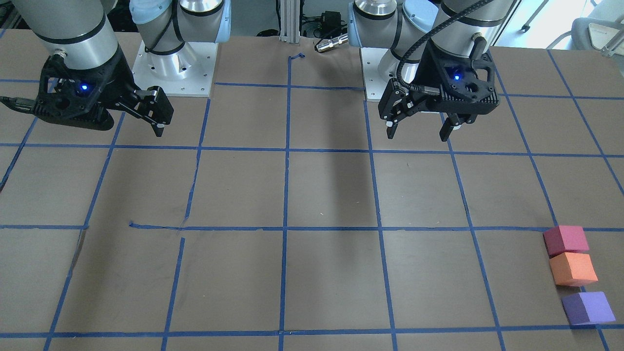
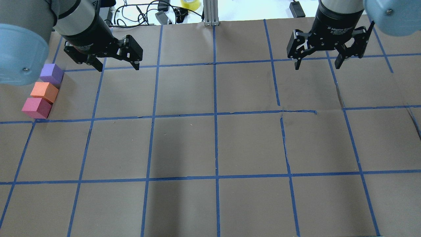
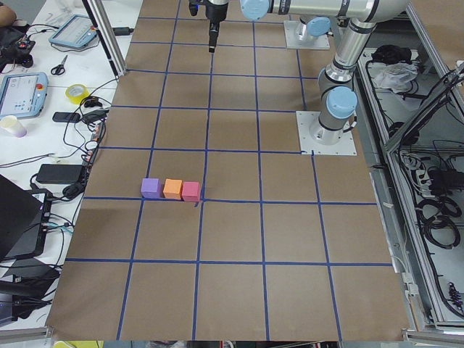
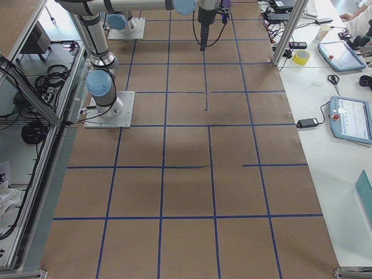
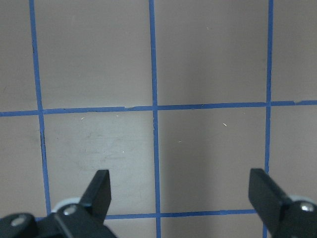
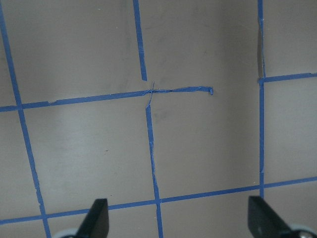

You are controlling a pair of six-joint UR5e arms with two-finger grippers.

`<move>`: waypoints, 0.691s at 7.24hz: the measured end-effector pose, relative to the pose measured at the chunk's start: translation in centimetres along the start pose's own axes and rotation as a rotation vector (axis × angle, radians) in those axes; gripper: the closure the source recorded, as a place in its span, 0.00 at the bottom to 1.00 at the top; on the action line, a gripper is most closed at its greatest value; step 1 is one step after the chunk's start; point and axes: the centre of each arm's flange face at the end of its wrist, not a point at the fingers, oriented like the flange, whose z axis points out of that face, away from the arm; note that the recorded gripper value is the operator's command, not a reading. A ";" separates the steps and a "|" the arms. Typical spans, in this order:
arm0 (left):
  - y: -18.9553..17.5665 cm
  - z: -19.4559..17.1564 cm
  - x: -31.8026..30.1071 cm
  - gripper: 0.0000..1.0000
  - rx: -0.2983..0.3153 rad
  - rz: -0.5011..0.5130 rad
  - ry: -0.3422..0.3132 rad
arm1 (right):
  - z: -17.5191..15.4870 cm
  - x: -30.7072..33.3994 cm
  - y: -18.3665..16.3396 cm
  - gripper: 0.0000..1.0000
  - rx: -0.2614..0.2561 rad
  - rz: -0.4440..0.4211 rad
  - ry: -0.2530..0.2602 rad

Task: Arrange blocks in a line

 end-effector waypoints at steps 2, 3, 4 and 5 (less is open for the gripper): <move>0.1 -0.1 0.0 0.00 0.002 0.001 -0.001 | 0.0 -0.1 -0.4 0.00 0.021 0.002 -0.007; 0.1 -0.1 0.0 0.00 0.002 0.001 0.000 | 0.0 -0.2 -0.6 0.00 0.031 0.003 -0.011; 0.1 -0.1 0.1 0.00 0.002 0.002 0.000 | -0.1 -0.2 -0.7 0.00 0.036 0.004 -0.013; 0.1 -0.1 0.1 0.00 0.003 0.002 0.000 | -0.2 -0.2 -0.6 0.00 0.038 0.005 -0.015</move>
